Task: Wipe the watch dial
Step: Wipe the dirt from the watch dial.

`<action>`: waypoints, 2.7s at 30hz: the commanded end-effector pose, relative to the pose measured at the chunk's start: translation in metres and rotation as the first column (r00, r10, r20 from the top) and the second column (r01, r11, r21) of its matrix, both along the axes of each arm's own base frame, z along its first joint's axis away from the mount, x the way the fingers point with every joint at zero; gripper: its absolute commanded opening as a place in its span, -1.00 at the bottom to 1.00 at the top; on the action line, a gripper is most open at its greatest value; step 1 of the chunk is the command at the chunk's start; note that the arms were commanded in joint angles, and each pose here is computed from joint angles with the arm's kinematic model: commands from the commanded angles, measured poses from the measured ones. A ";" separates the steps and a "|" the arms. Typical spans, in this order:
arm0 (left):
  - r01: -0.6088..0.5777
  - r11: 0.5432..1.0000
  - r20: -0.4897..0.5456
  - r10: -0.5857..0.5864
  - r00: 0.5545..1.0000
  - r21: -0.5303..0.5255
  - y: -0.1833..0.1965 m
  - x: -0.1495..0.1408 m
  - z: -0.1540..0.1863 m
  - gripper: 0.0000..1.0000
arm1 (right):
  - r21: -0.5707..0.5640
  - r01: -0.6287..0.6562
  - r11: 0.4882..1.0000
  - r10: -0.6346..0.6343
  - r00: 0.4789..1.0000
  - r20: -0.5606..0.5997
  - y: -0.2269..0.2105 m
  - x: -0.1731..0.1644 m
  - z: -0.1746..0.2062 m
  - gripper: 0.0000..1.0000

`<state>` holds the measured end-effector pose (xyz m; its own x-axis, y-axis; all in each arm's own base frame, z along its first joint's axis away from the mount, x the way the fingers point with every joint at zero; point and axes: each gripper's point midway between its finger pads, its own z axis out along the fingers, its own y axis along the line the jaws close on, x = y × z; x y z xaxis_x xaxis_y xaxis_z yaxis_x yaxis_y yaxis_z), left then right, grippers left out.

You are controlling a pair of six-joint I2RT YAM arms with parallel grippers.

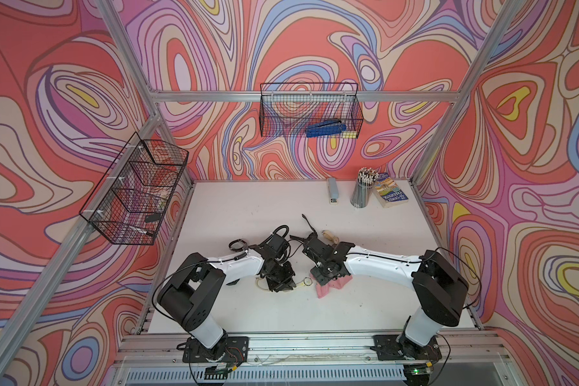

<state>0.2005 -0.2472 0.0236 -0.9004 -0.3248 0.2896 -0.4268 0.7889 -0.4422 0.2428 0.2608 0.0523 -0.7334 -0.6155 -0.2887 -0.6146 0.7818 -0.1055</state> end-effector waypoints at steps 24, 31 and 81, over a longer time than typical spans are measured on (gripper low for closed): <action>-0.005 0.996 -0.061 0.011 0.998 0.093 0.012 -0.016 -0.023 -0.66 | -0.168 0.105 0.980 -0.113 0.993 -0.038 -0.030 -0.006 -0.017 -1.00; -0.005 0.996 -0.059 0.010 0.998 0.094 0.012 -0.015 -0.023 -0.66 | 0.020 -0.045 0.999 0.046 0.998 -0.039 0.028 -0.012 0.010 -1.00; 0.005 0.995 -0.076 0.003 0.997 0.096 0.011 -0.019 -0.029 -0.67 | -0.274 0.040 0.961 -0.110 0.963 -0.246 -0.039 -0.040 -0.044 -1.00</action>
<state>0.1997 -0.2493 0.0223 -0.8974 -0.3263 0.2969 -0.4320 0.7865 -0.4413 0.2252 0.2736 0.0277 -0.8041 -0.5849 -0.1066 -0.5865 0.8097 -0.0186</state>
